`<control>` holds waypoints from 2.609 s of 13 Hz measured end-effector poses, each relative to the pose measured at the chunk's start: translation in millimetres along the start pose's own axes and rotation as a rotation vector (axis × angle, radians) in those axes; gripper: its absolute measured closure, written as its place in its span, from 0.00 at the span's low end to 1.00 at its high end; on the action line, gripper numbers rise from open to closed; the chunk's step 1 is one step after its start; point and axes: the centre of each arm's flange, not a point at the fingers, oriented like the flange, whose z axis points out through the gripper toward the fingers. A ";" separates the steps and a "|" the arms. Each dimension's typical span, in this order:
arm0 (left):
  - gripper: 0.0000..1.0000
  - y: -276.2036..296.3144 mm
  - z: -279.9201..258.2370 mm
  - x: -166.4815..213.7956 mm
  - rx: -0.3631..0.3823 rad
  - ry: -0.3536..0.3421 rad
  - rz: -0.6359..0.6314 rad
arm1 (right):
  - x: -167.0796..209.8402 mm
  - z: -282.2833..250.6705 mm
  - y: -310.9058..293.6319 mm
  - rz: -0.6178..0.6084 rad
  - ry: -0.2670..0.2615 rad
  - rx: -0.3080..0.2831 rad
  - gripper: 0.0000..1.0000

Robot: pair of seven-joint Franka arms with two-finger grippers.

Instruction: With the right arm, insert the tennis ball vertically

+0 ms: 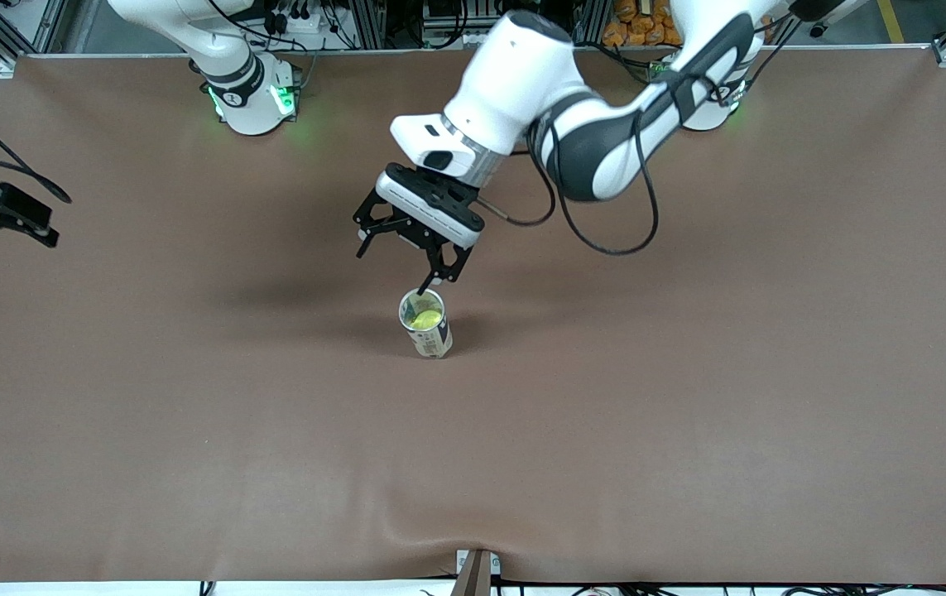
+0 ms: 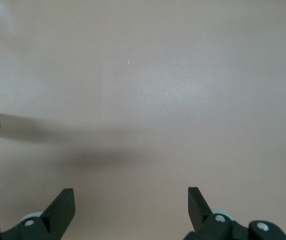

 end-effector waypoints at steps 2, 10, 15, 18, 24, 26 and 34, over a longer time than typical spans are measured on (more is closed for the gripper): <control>0.00 -2.4 -19.2 10.0 0.069 -0.041 -0.039 | -3.9 -5.3 1.1 0.003 -0.005 0.001 0.00; 0.00 -131.3 -95.7 50.8 0.459 -0.296 -0.322 | -23.0 -19.2 -9.5 0.186 -0.062 -0.001 0.00; 0.00 -248.8 -126.9 55.7 0.595 -0.492 -0.533 | -28.3 -18.7 3.0 0.036 -0.088 -0.001 0.00; 0.00 -287.2 -144.3 57.0 0.610 -0.581 -0.539 | -28.5 -18.5 2.4 0.025 -0.090 -0.001 0.00; 0.00 -325.2 -162.0 63.0 0.598 -0.608 -0.536 | -28.5 -18.5 2.3 0.022 -0.090 -0.001 0.00; 0.00 -337.2 -167.5 64.9 0.582 -0.617 -0.521 | -28.5 -17.7 2.3 0.022 -0.092 0.000 0.00; 0.00 -397.4 -263.9 75.5 0.494 -0.632 -0.437 | -28.2 -14.0 10.0 0.035 -0.091 -0.001 0.00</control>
